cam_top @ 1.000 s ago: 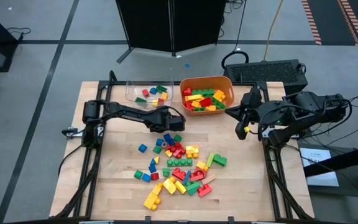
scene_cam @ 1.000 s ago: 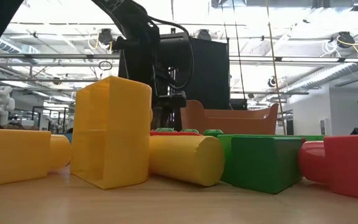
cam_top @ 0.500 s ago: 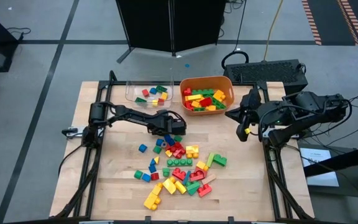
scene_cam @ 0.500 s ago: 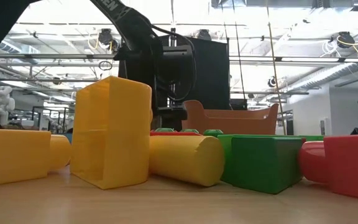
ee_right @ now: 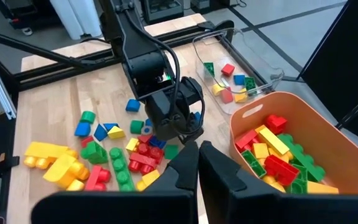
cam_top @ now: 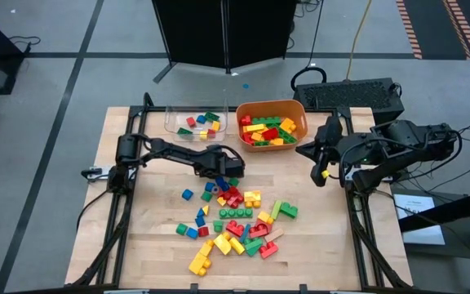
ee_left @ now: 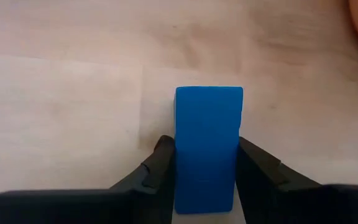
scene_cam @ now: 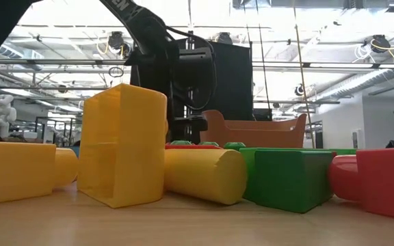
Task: Sort blocks by size
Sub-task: Put the small blue block into the transparent bin, then put the small brown block into the transparent bin
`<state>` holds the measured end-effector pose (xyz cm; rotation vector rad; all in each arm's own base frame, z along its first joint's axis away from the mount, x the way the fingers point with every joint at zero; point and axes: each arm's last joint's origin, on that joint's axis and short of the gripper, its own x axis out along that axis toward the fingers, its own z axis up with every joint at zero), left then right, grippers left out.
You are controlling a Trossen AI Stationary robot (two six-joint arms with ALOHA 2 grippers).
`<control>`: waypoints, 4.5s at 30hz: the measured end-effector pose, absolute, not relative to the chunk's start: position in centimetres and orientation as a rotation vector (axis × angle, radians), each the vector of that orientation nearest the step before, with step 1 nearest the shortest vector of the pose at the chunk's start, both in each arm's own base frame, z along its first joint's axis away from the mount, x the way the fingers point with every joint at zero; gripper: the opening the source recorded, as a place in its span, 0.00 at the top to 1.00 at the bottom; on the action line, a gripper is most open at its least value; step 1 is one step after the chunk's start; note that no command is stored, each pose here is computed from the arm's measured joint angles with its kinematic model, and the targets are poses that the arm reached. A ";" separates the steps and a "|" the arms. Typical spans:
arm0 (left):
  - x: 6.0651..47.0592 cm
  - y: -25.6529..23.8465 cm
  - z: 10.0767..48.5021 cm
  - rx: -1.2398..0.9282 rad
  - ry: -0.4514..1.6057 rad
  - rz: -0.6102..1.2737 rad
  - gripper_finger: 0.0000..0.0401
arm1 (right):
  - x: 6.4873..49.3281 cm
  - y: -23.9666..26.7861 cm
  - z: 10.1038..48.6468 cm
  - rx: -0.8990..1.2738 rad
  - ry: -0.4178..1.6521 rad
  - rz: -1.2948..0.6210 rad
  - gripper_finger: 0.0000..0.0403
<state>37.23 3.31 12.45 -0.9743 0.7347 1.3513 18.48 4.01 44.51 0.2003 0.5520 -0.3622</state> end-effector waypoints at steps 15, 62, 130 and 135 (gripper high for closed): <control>37.4 2.1 17.9 -0.991 0.652 1.113 0.70 | 18.5 4.0 44.5 0.170 0.556 -0.358 0.98; 23.2 16.9 24.8 -0.339 0.962 1.129 0.61 | 18.5 4.0 44.6 0.188 0.547 -0.361 0.98; 30.4 0.0 15.3 -0.022 1.141 -0.126 0.34 | 18.5 4.0 44.5 0.257 0.538 -0.387 0.98; 31.2 -0.1 14.1 -0.077 1.092 -0.116 0.34 | 18.5 4.0 44.5 0.256 0.538 -0.388 0.98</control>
